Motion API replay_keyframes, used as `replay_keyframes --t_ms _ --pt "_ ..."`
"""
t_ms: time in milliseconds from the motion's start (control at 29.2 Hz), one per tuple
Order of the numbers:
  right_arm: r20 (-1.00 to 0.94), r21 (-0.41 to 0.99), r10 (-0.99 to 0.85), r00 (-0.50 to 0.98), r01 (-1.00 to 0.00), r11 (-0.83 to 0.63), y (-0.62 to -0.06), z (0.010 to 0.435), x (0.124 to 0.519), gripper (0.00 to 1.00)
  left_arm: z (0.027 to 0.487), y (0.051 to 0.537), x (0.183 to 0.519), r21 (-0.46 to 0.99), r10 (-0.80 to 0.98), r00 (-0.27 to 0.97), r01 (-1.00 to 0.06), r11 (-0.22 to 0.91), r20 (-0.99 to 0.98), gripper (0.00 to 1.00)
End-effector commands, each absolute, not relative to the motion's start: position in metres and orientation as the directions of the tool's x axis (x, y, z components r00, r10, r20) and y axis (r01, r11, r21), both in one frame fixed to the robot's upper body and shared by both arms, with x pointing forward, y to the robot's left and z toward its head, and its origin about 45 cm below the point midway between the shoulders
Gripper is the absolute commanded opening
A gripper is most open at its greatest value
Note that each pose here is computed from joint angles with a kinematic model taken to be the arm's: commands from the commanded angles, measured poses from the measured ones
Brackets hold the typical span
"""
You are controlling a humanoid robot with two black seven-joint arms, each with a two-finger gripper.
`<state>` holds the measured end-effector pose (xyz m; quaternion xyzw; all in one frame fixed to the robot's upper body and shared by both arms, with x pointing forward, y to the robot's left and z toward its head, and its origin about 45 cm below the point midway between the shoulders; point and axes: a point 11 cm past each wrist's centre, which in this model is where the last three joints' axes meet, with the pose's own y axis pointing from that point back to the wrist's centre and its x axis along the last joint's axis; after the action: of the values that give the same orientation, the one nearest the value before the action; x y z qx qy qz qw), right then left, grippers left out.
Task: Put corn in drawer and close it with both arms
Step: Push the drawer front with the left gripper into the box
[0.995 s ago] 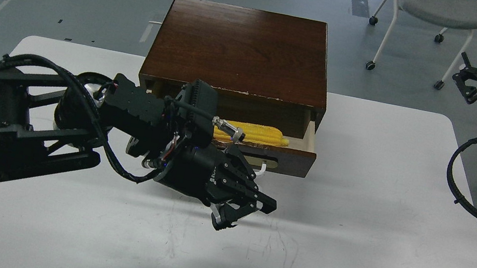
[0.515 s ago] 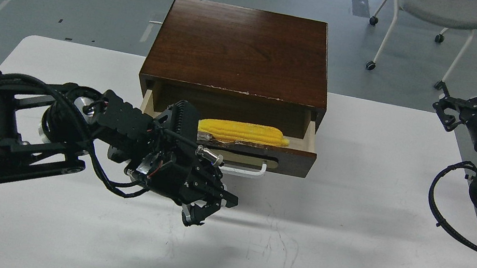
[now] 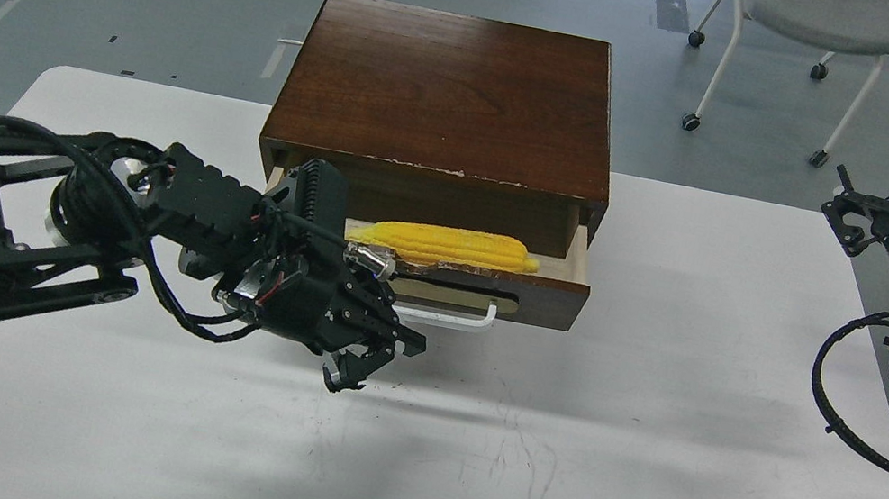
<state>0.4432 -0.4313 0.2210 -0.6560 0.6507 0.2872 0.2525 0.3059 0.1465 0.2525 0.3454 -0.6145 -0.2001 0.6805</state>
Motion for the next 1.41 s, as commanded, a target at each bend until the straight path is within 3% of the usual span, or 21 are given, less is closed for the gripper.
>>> replay_keyframes --t_ms 0,1372 --pt "-0.706 0.040 -0.708 -0.008 -0.999 -0.028 -0.431 0.222 0.444 1.00 0.253 0.148 0.309 0.718 -0.698 0.166 -0.161 0.677 0.696 0.00" --pt "-0.687 0.031 -0.726 0.009 -0.999 -0.042 -0.428 0.228 0.447 1.00 0.243 0.178 0.363 0.749 -0.701 0.270 -0.310 0.586 0.660 0.00"
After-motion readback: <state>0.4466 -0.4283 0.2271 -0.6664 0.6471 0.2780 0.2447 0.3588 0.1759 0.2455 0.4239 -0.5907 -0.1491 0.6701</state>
